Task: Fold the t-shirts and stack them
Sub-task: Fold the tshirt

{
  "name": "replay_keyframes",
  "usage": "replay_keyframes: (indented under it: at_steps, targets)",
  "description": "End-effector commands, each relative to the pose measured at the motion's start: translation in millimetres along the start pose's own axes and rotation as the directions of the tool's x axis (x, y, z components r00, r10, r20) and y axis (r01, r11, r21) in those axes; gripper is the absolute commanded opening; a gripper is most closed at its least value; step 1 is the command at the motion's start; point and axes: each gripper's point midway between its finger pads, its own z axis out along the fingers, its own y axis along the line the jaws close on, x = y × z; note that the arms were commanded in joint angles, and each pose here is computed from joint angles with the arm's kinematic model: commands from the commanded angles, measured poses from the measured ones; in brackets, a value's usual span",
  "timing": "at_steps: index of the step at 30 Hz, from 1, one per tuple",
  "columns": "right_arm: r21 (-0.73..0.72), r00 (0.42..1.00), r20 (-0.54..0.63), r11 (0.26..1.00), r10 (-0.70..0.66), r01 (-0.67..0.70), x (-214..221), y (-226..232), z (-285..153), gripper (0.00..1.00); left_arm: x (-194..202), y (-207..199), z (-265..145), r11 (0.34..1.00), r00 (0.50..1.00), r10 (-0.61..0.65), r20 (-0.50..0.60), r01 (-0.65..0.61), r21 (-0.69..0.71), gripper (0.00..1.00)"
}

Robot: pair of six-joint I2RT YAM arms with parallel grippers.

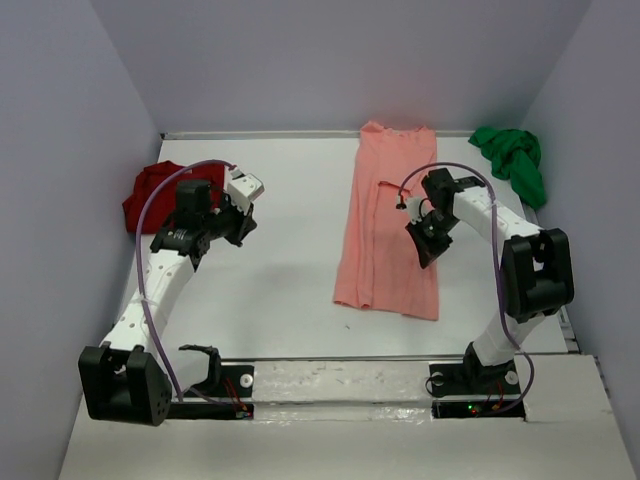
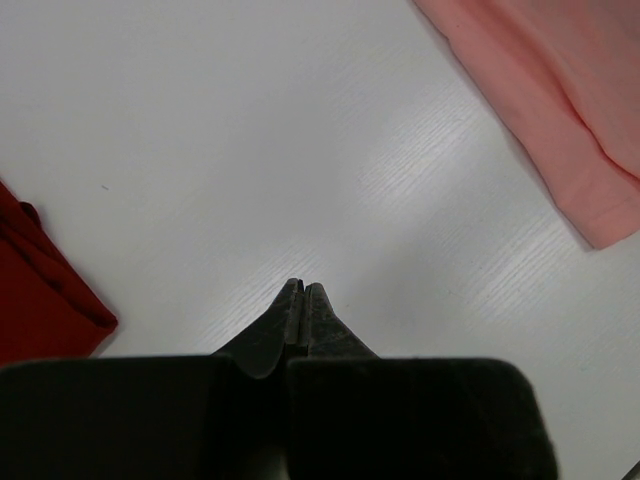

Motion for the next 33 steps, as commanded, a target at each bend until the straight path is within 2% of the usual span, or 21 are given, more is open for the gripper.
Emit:
replay_keyframes:
  at_steps: [1,6,11,14,17,20,33]
  targets:
    - [-0.003,0.999,0.038,1.0,-0.023,0.023,-5.2,11.5,-4.7,0.02,-16.6,-4.1,-7.6,0.999,0.996,0.048,0.072,-0.048,-0.001,0.0]
    - [0.017,1.0,0.003,1.0,-0.022,0.022,0.6,15.5,-4.1,0.12,-16.2,-4.8,-10.4,0.998,0.995,0.056,0.087,-0.055,-0.015,0.0]
    - [0.126,1.0,0.0,0.992,0.018,-0.018,-16.2,-8.1,-2.3,0.21,-18.3,-5.9,-12.8,0.998,0.993,0.059,0.103,-0.058,-0.02,0.0]
    - [0.196,0.999,-0.004,0.98,0.042,-0.041,-26.3,-24.1,0.5,0.23,-19.7,-5.9,-13.8,0.998,0.992,0.064,0.107,-0.062,-0.023,0.0]
    - [0.231,0.998,0.003,0.971,0.057,-0.056,-34.0,-32.1,1.2,0.27,-19.8,-6.5,-14.4,0.998,0.992,0.066,0.11,-0.064,-0.023,0.0]
    - [0.234,0.998,0.005,0.97,0.058,-0.058,-43.4,-36.0,3.4,0.36,-20.9,-7.0,-14.9,0.998,0.991,0.066,0.114,-0.064,-0.021,0.0]
    - [0.254,0.998,-0.038,0.966,0.054,-0.043,-63.6,-54.0,25.0,0.38,-21.0,-4.9,-19.2,0.997,0.99,0.074,0.118,-0.069,-0.046,0.0]
